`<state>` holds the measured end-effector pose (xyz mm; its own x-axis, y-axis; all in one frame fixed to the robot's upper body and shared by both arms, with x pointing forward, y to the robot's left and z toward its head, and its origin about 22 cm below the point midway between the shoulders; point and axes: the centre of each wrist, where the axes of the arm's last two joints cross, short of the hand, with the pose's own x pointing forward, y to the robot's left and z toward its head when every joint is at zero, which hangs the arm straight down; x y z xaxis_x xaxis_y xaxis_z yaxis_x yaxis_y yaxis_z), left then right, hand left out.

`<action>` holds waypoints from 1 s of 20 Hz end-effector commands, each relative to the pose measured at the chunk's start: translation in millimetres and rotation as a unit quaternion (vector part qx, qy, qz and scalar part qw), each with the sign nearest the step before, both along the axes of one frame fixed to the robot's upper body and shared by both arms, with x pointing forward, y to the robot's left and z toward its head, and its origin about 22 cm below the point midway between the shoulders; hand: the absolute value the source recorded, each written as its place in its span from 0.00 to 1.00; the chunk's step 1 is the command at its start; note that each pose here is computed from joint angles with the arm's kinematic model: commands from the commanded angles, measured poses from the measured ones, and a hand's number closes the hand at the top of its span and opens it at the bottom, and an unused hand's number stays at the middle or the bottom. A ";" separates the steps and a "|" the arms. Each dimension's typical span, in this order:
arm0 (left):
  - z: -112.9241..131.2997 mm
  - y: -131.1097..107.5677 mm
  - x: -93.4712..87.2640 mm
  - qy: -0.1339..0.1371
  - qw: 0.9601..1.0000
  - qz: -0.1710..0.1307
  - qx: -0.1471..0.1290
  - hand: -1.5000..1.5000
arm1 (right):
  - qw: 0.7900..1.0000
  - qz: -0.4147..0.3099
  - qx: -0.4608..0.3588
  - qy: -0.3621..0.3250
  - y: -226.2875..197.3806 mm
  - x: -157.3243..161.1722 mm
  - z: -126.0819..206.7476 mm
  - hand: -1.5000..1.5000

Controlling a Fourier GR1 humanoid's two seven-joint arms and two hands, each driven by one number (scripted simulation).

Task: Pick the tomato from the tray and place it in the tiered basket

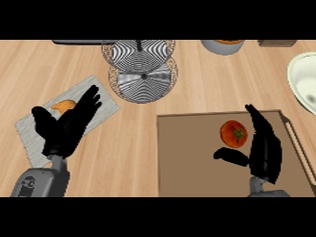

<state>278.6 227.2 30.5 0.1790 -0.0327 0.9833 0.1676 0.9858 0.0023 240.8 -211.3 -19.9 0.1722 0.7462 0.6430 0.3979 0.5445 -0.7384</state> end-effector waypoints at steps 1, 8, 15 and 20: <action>2.0 -7.9 -14.6 -0.009 1.000 -0.005 0.009 0.50 | 0.999 0.046 0.000 -0.017 10.7 0.1 -18.1 1.00; 6.5 -0.5 12.5 -0.011 1.000 0.001 -0.001 0.50 | 0.998 0.038 -0.038 -0.037 21.6 2.8 -21.4 1.00; -8.4 -5.7 2.2 -0.006 1.000 -0.023 0.005 0.50 | 0.959 0.188 -0.178 0.118 -28.5 35.6 -4.8 1.00; -5.5 -11.4 2.5 -0.006 1.000 -0.024 0.000 0.50 | 0.909 0.297 -0.207 0.207 -64.0 74.6 44.9 1.00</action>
<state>282.5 216.2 26.6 0.1567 -0.0423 0.9867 0.2164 0.9763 0.0075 291.9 -250.4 5.8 -0.1350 0.9425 0.3056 -0.0233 0.3053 -0.9520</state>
